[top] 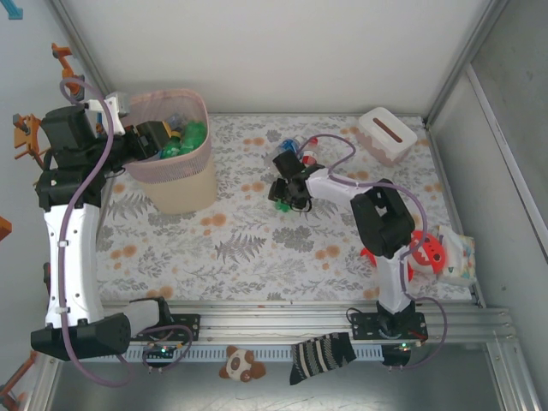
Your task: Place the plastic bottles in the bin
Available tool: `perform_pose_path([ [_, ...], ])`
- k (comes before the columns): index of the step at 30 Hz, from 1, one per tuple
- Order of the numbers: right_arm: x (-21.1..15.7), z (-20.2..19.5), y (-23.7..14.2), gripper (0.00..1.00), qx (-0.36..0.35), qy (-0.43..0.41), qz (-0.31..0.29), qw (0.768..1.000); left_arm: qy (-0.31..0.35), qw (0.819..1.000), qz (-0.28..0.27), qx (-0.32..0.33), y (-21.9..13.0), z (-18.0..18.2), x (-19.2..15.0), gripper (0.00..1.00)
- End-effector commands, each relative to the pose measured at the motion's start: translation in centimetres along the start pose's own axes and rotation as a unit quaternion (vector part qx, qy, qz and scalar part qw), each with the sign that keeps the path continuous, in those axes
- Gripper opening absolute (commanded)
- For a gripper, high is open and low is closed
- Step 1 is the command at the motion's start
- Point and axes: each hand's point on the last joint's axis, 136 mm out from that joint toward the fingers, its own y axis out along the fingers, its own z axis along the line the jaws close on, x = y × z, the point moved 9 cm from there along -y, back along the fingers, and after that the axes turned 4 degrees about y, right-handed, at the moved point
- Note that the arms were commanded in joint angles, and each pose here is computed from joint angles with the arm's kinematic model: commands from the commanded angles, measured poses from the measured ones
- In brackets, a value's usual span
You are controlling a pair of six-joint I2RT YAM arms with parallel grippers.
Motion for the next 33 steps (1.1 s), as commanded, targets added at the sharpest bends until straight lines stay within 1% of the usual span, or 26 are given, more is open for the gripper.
perform_pose_path([
  [1, 0.4, 0.2, -3.5, 0.57, 0.015, 0.003, -0.034, 0.999, 0.006, 0.999, -0.025, -0.039, -0.5, -1.1, 0.5, 0.5],
  [5, 0.2, -0.1, -6.7, 0.55, 0.028, -0.003, -0.056, 0.998, 0.006, 0.996, -0.045, -0.077, -0.3, -1.7, 0.7, 0.5],
  [9, -0.1, 0.0, -10.3, 0.55, 0.064, -0.039, -0.086, 0.993, 0.01, 0.991, -0.063, -0.114, -0.1, -2.5, 1.1, 0.5],
  [13, -0.5, 0.4, -14.8, 0.54, 0.125, -0.094, -0.134, 0.979, 0.031, 0.986, -0.066, -0.148, 0.8, -3.5, 1.1, 0.51],
  [17, -1.0, 0.7, -19.3, 0.51, 0.172, -0.153, -0.183, 0.956, 0.055, 0.978, -0.066, -0.191, 1.8, -4.9, 0.9, 0.55],
  [20, -1.3, 0.9, -22.6, 0.51, 0.213, -0.191, -0.222, 0.932, 0.069, 0.97, -0.063, -0.223, 2.5, -6.0, 0.9, 0.57],
  [25, -2.1, 1.3, -27.8, 0.51, 0.293, -0.243, -0.285, 0.88, 0.098, 0.953, -0.068, -0.278, 2.8, -8.3, 0.6, 0.61],
  [28, -2.8, 1.4, -30.5, 0.5, 0.342, -0.271, -0.316, 0.843, 0.118, 0.94, -0.073, -0.312, 3.0, -9.9, 0.3, 0.63],
  [33, -4.0, 1.8, -33.8, 0.48, 0.413, -0.317, -0.339, 0.783, 0.143, 0.919, -0.072, -0.361, 3.2, -12.5, -0.4, 0.69],
])
